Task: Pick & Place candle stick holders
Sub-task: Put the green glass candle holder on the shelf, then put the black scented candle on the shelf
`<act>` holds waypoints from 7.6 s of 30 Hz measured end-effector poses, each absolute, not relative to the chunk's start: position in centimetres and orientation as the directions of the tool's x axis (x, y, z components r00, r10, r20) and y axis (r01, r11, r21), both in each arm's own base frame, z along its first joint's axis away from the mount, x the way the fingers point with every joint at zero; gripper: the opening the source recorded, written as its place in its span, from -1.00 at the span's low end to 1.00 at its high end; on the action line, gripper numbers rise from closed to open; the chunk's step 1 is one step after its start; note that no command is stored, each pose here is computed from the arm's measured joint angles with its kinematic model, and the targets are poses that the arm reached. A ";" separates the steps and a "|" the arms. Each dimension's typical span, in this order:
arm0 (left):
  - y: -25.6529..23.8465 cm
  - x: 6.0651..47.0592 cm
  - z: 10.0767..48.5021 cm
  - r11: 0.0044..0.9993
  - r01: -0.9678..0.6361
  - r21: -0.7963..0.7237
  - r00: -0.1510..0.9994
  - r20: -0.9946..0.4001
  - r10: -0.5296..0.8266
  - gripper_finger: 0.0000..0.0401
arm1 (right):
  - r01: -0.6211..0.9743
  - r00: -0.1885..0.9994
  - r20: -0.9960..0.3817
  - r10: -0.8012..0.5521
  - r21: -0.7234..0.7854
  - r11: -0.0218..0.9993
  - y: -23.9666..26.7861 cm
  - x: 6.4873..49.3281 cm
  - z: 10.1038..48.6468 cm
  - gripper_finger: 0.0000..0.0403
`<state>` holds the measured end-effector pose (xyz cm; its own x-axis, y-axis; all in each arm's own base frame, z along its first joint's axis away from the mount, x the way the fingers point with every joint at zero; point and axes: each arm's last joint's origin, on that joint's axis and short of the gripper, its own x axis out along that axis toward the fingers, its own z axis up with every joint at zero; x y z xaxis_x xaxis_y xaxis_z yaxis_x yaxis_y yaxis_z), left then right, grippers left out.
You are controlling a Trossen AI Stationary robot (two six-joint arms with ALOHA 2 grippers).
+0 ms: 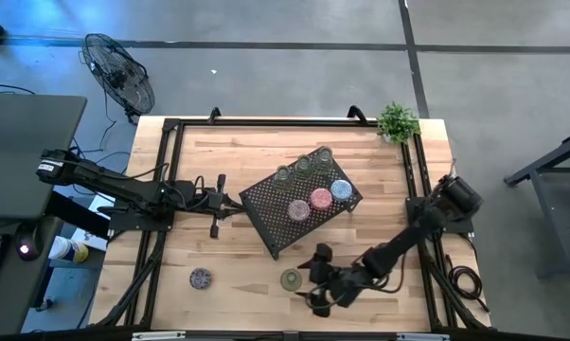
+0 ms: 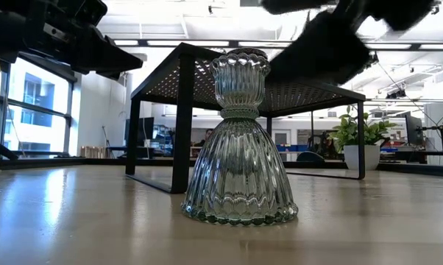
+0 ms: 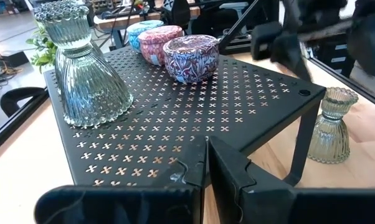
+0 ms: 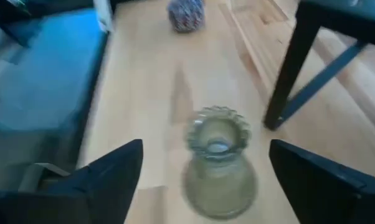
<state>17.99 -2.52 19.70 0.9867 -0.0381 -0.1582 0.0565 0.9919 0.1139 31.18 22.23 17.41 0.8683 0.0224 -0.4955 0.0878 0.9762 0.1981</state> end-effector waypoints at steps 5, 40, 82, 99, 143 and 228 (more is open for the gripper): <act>-2.5 18.0 19.7 0.992 0.059 0.113 0.987 -0.158 -0.041 -0.94 | 0.083 0.871 -0.491 -0.007 0.133 0.988 21.9 32.8 17.0 0.77; -2.6 18.0 19.7 0.993 0.081 0.086 0.985 -0.157 -0.067 -0.94 | -0.039 0.850 -0.519 0.095 0.118 0.992 21.1 33.6 16.6 -0.13; -19.0 26.5 25.0 0.918 0.299 -0.262 0.943 -0.065 -0.326 0.26 | -0.209 0.907 -0.349 0.235 0.111 0.972 22.7 31.8 29.5 -0.13; -19.2 32.3 24.1 0.880 0.424 -0.213 0.893 -0.064 -0.446 0.34 | -0.211 0.909 -0.343 0.235 0.108 0.972 21.6 32.7 29.4 -0.13; -11.5 23.6 29.4 0.991 -0.116 0.067 0.977 -0.172 0.126 -0.40 | 0.063 0.913 -0.400 -0.078 -0.051 0.997 19.1 22.3 27.1 -0.74; -0.6 25.0 27.6 0.986 -0.139 0.090 0.976 -0.156 0.152 0.34 | -0.048 0.965 -0.259 0.038 -0.034 0.998 18.0 22.2 25.8 -0.99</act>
